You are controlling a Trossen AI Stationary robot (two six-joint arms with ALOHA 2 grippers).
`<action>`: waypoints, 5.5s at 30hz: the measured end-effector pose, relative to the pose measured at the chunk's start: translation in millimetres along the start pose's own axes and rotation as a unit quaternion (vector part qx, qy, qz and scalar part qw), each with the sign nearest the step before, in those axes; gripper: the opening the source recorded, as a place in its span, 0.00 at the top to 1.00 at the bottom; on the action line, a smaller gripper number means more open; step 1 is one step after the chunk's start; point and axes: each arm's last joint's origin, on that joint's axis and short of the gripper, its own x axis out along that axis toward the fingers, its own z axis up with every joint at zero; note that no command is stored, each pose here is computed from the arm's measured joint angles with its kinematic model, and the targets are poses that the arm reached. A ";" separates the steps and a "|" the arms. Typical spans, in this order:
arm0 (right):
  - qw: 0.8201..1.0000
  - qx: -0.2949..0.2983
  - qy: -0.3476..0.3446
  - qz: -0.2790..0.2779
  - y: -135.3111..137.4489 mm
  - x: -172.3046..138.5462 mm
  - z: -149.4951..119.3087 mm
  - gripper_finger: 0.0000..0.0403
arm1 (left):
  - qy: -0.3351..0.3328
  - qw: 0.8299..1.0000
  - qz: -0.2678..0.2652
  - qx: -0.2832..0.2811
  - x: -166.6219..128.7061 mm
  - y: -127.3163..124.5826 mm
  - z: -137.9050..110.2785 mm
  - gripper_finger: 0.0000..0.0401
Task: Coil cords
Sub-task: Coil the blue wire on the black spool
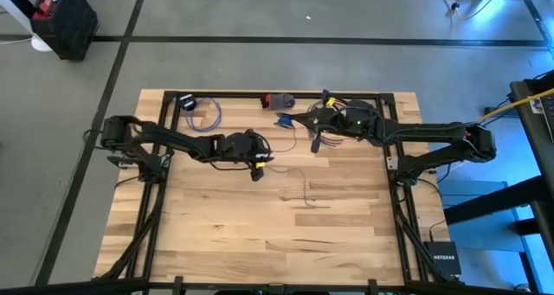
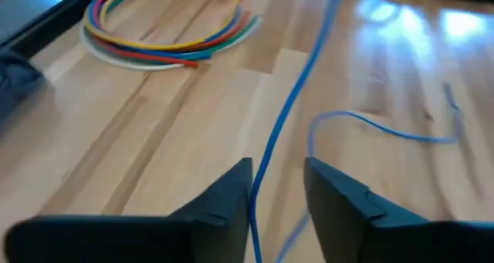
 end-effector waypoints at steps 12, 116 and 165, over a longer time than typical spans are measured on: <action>1.000 0.000 0.003 0.001 0.2 0.0 -0.7 0.98 | -0.032 0.995 -0.005 0.100 -28.8 -1.3 43.3 0.64; 0.997 -0.014 0.077 -0.027 10.3 50.2 -49.7 0.98 | -0.156 0.987 -0.029 -0.027 -14.0 12.7 60.3 0.99; 0.997 -0.011 -0.067 -0.047 -25.4 34.0 86.9 0.98 | -0.116 0.993 -0.026 0.001 -8.4 11.6 51.2 0.99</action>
